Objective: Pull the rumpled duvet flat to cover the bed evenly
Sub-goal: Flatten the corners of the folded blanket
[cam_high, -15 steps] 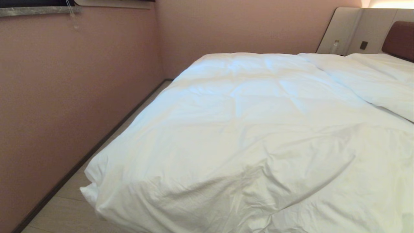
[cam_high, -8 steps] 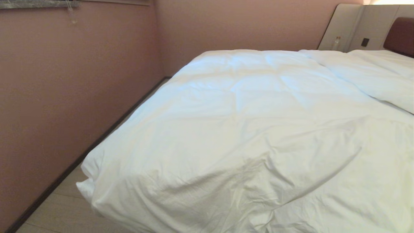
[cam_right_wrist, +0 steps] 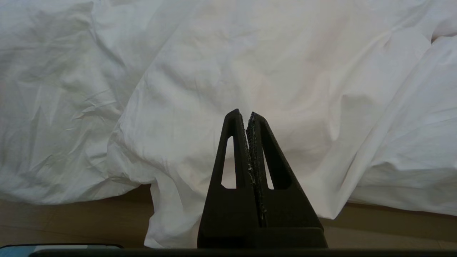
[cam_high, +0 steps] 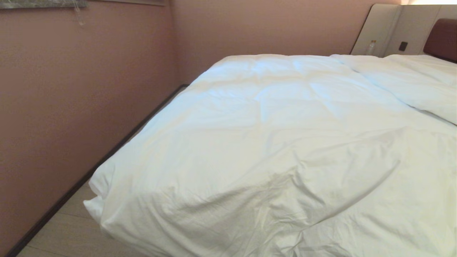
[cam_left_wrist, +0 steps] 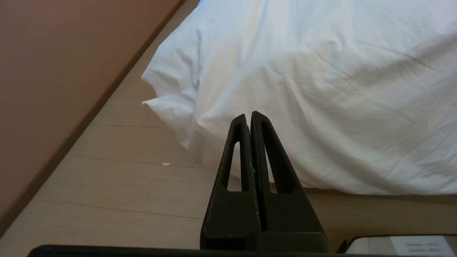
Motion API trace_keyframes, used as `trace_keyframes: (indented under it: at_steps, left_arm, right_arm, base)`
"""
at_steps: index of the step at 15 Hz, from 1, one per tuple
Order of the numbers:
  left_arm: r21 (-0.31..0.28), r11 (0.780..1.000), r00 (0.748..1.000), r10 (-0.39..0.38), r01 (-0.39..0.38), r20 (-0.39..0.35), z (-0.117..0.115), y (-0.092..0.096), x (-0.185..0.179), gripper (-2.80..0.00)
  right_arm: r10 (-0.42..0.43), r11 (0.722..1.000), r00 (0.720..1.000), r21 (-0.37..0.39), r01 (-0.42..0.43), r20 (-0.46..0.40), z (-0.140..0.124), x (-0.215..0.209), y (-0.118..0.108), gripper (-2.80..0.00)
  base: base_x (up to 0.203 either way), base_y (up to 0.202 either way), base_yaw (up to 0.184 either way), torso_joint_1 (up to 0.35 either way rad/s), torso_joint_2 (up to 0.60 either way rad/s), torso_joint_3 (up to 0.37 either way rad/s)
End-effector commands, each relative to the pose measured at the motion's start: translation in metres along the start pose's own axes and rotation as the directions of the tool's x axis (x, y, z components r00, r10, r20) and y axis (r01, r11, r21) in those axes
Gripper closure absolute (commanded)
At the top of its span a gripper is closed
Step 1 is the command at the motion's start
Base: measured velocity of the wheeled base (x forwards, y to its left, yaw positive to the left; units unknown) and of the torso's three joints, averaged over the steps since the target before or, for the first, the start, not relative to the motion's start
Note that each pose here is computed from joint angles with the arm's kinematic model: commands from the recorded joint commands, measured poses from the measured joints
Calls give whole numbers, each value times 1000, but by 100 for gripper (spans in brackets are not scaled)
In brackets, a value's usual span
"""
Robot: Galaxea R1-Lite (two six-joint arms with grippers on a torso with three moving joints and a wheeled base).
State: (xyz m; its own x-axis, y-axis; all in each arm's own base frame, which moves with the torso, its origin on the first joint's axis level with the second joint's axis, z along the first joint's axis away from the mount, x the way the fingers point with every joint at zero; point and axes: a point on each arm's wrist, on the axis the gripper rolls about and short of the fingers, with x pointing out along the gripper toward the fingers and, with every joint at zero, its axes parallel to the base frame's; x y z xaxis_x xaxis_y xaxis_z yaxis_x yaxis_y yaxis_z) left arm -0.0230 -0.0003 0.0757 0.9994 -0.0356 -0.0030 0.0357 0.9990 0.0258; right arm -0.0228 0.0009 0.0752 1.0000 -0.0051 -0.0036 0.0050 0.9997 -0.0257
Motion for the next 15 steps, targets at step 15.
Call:
trace_keyframes:
  at_steps: [15]
  left_arm:
    - [-793,547,950,14,-268,-311,157,11,141,0]
  right_arm:
    - [-1,1000,1000,0,1,1,0,0,0,0]
  base:
    - [0,0,0,0,0,0]
